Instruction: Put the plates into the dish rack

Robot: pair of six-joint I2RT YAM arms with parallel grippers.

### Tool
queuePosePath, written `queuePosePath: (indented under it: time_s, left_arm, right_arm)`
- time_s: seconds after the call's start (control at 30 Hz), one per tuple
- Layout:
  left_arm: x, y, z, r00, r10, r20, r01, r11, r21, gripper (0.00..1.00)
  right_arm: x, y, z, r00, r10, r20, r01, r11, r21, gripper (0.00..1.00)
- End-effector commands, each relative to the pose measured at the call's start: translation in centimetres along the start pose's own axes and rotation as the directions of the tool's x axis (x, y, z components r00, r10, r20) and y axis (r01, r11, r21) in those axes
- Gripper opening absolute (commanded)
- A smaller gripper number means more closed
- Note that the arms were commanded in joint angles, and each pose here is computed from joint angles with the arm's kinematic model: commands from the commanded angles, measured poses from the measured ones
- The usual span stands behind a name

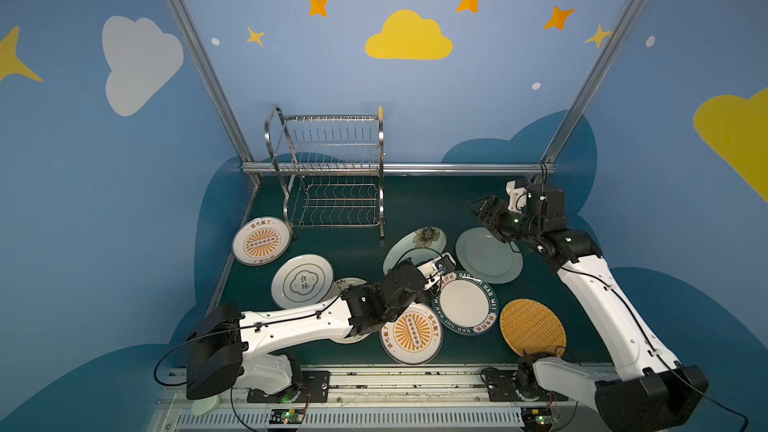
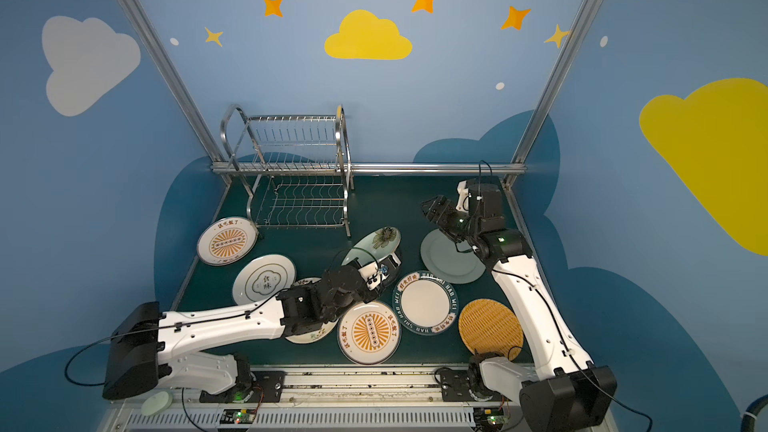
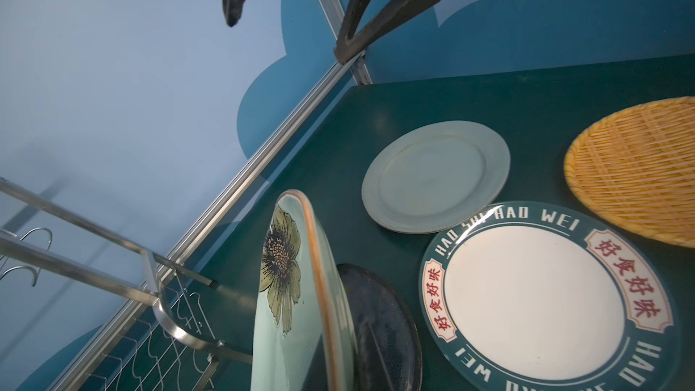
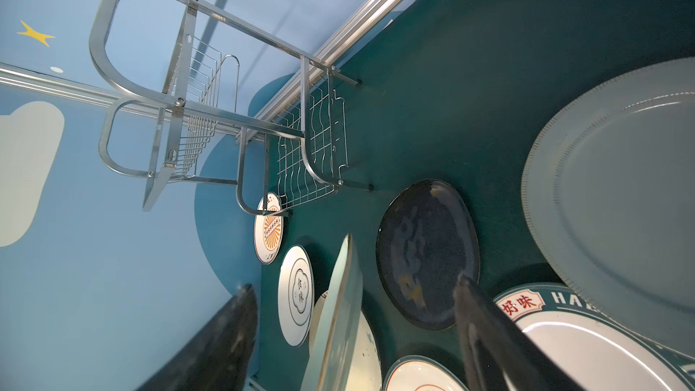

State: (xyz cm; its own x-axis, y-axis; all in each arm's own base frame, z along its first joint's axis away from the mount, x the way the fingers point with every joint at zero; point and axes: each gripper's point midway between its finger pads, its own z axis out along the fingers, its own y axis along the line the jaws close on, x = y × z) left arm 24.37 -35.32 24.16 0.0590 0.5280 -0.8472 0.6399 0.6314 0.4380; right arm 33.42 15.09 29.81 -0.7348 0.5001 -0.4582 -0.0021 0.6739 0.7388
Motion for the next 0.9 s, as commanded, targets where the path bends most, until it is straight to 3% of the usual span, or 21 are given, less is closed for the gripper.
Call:
queuePosePath:
  time_s: [0.0, 0.33, 0.5, 0.73, 0.87]
  left_arm:
    - [-3.6, 3.9, -1.5, 0.986, -0.102, 0.133, 0.118, 0.986, -0.116, 0.04]
    - [-7.5, 9.3, -4.5, 0.94, -0.224, 0.256, 0.273, 0.946, -0.175, 0.04]
    - [-10.0, 12.7, -7.0, 0.895, -0.282, 0.344, 0.361, 0.912, -0.192, 0.04]
    - [-13.7, 19.6, -10.9, 0.777, -0.387, 0.497, 0.539, 0.817, -0.206, 0.04]
    - [-15.8, 22.6, -13.1, 0.713, -0.414, 0.565, 0.593, 0.786, -0.172, 0.04]
  right_arm:
    - [-0.2, 0.0, 0.1, 0.999, -0.052, 0.013, 0.052, 0.999, 0.01, 0.82]
    - [2.0, -1.6, 0.2, 0.996, -0.079, -0.044, 0.08, 0.996, 0.029, 0.89]
    - [3.4, -2.4, 0.3, 0.992, -0.104, -0.07, 0.106, 0.994, 0.026, 0.9]
    - [4.9, -2.8, 0.3, 0.988, -0.123, -0.099, 0.125, 0.992, 0.012, 0.9]
    - [5.6, -2.5, 0.3, 0.983, -0.147, -0.108, 0.148, 0.989, 0.0, 0.9]
